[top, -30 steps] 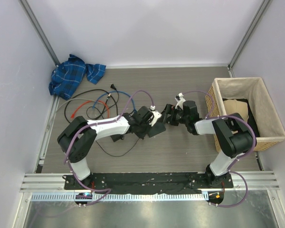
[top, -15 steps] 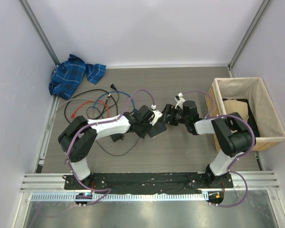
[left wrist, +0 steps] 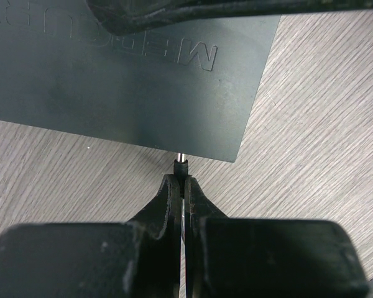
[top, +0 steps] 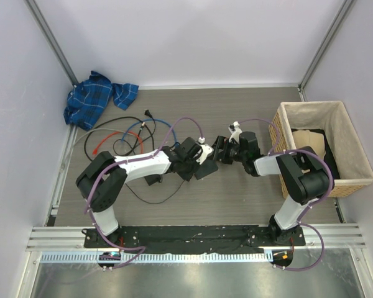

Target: Insert the plug into the switch port

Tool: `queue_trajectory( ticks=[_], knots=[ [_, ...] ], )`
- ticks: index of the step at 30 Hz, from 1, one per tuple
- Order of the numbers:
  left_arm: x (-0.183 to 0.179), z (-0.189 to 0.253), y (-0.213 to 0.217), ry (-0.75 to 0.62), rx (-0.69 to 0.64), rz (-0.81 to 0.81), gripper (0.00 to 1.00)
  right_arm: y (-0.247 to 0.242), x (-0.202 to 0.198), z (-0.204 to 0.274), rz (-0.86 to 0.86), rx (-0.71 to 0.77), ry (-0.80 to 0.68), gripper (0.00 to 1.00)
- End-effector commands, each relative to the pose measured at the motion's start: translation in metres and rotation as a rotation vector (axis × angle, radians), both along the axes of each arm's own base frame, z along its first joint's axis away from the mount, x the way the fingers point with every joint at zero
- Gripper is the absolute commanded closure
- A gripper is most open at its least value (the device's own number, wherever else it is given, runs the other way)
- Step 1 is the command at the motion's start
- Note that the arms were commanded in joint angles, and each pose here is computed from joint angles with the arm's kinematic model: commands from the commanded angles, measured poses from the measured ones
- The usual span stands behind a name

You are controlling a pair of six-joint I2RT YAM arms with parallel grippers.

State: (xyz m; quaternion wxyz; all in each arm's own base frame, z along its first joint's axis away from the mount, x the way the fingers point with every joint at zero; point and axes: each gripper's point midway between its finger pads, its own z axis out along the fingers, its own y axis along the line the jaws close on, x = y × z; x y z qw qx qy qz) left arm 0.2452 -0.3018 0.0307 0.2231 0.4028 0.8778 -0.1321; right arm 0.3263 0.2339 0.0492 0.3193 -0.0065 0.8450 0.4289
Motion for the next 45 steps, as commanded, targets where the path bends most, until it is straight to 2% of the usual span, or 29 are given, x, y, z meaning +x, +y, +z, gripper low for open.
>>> queue_trajectory(
  ticks=[1, 19, 26, 30, 35, 45],
  knots=[
    [0.010, 0.016, -0.014, -0.031, -0.036, -0.025, 1.00, -0.002, -0.009, -0.018, 0.001, -0.020, 0.074, 0.12],
    [0.021, 0.025, -0.019, -0.052, -0.028, 0.007, 1.00, 0.015, -0.033, -0.015, 0.069, 0.138, 0.160, 0.15],
    [0.033, 0.040, -0.030, -0.093, -0.091, 0.059, 1.00, 0.022, -0.042, -0.017, 0.096, 0.163, 0.194, 0.17],
    [0.039, 0.053, -0.041, -0.116, -0.132, 0.046, 1.00, 0.026, -0.047, -0.016, 0.116, 0.166, 0.198, 0.18],
    [0.044, 0.060, -0.043, -0.152, -0.121, -0.004, 1.00, 0.029, -0.050, -0.014, 0.147, 0.167, 0.194, 0.18],
    [0.039, 0.035, -0.044, -0.102, -0.085, -0.049, 1.00, 0.035, -0.056, -0.016, 0.192, 0.145, 0.196, 0.18]
  ],
)
